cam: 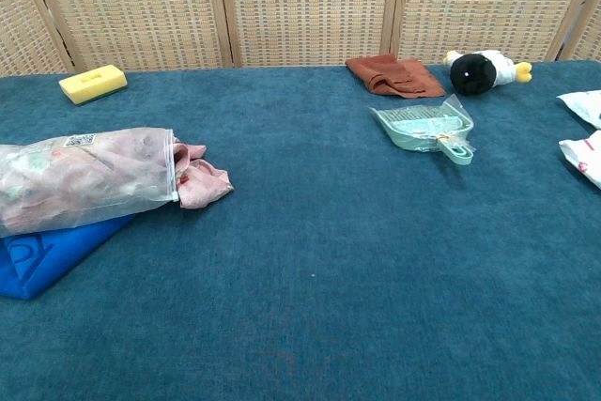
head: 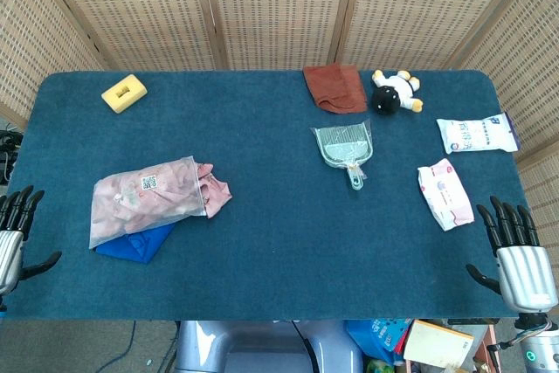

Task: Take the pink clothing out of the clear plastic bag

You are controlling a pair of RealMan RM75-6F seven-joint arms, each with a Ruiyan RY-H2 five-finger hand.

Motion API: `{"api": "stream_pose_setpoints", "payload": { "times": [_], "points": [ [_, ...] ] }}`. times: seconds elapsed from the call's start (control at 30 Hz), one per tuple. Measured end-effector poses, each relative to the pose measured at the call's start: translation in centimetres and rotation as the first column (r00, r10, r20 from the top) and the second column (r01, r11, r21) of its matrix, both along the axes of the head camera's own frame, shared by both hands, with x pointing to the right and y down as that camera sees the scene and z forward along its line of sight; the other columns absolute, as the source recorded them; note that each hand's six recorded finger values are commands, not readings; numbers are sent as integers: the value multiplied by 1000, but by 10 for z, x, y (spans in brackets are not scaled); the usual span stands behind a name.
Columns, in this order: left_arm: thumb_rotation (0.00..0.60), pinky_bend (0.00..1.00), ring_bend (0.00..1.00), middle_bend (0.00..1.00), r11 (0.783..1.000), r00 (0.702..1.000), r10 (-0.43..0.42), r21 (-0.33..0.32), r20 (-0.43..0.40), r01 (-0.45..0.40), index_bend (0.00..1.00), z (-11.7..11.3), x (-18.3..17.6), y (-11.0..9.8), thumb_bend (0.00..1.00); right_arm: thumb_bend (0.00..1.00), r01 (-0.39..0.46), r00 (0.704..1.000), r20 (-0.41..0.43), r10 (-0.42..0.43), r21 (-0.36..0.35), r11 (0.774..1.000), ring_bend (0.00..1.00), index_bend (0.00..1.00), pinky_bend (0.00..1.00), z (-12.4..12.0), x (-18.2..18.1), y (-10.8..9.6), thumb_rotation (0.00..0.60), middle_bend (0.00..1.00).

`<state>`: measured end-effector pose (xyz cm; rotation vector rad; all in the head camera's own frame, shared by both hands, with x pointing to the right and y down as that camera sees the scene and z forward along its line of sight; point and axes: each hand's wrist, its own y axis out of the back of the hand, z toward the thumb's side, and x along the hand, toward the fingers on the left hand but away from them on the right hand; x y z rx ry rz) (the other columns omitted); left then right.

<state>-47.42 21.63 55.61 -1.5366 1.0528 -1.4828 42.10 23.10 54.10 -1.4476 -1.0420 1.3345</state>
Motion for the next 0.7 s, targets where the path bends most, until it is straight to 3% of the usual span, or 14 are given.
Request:
{"api": "stream_pose_setpoints", "payload": {
  "times": [0.4,0.53,0.7],
  "points": [
    [600,0,0,0,999,1000,7,-47,-19,-8,0,7,3,0,197,0,-8,1000,3,8,3,1000,0,0,0,-1,2,1,600,0],
    [600,0,0,0,993,999,17,-114,-52,-23,0,21,9,-6,196,0,-5,1000,3,5,-4,1000,0,0,0,1,2,1,600,0],
    [600,0,0,0,973,994,32,-226,-109,-56,0,53,26,-29,196,0,-16,1000,3,16,-10,1000,0,0,0,3,4,-2,600,0]
  ]
}}
